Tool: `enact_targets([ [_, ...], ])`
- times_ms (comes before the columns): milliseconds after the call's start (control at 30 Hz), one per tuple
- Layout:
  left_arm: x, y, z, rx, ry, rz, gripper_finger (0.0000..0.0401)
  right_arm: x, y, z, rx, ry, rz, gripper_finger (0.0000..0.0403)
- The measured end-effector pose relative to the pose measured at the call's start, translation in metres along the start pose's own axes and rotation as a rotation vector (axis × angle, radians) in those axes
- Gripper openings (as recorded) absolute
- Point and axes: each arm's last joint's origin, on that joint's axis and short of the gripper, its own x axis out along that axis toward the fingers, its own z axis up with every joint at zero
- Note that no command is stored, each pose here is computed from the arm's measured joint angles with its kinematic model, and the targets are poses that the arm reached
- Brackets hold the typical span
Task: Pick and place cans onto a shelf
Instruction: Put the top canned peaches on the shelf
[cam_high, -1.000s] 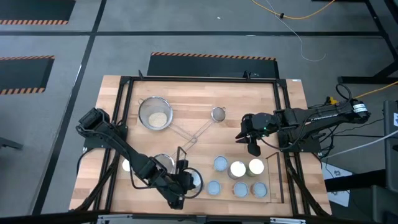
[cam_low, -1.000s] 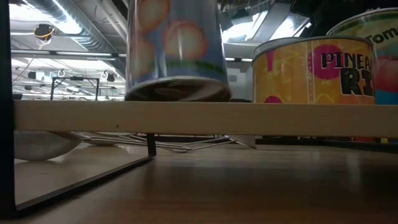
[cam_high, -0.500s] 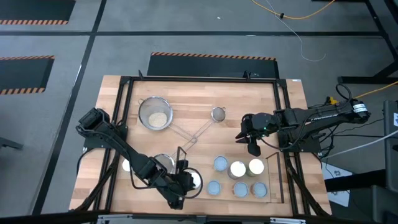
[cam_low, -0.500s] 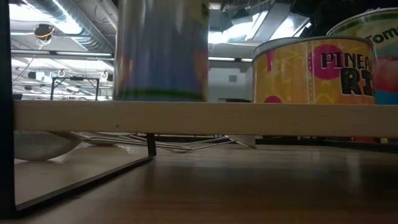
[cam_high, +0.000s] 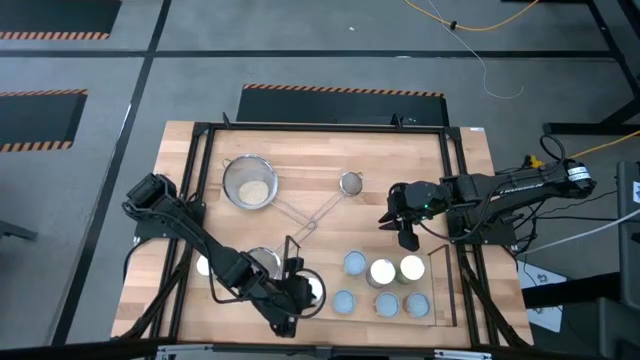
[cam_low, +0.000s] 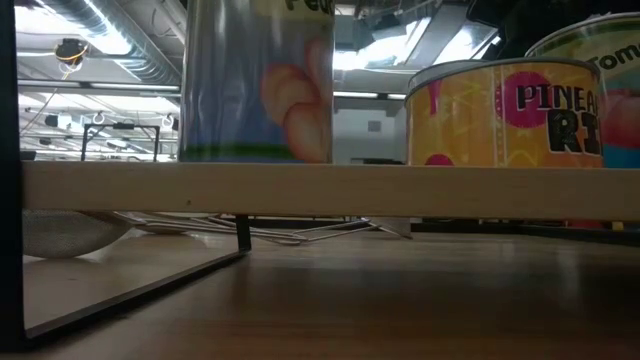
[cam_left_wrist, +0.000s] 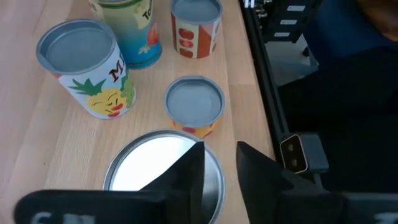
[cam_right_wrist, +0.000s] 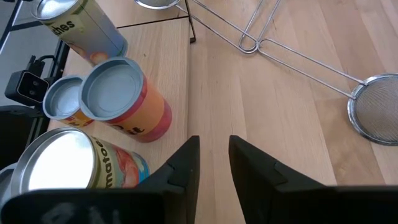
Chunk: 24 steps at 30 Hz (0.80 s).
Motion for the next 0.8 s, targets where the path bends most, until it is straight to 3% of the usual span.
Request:
enact_targets([
  [267, 0.001, 0.0, 0.0, -0.01, 0.017, -0.039, 0.0133, 0.0, 0.0, 0.0, 0.0, 0.0, 0.0, 0.009],
  [800, 0.015, 0.001, -0.006, 0.055, 0.022, -0.004, 0.0128, 0.0, 0.0, 0.0, 0.0, 0.002, 0.0, 0.009],
])
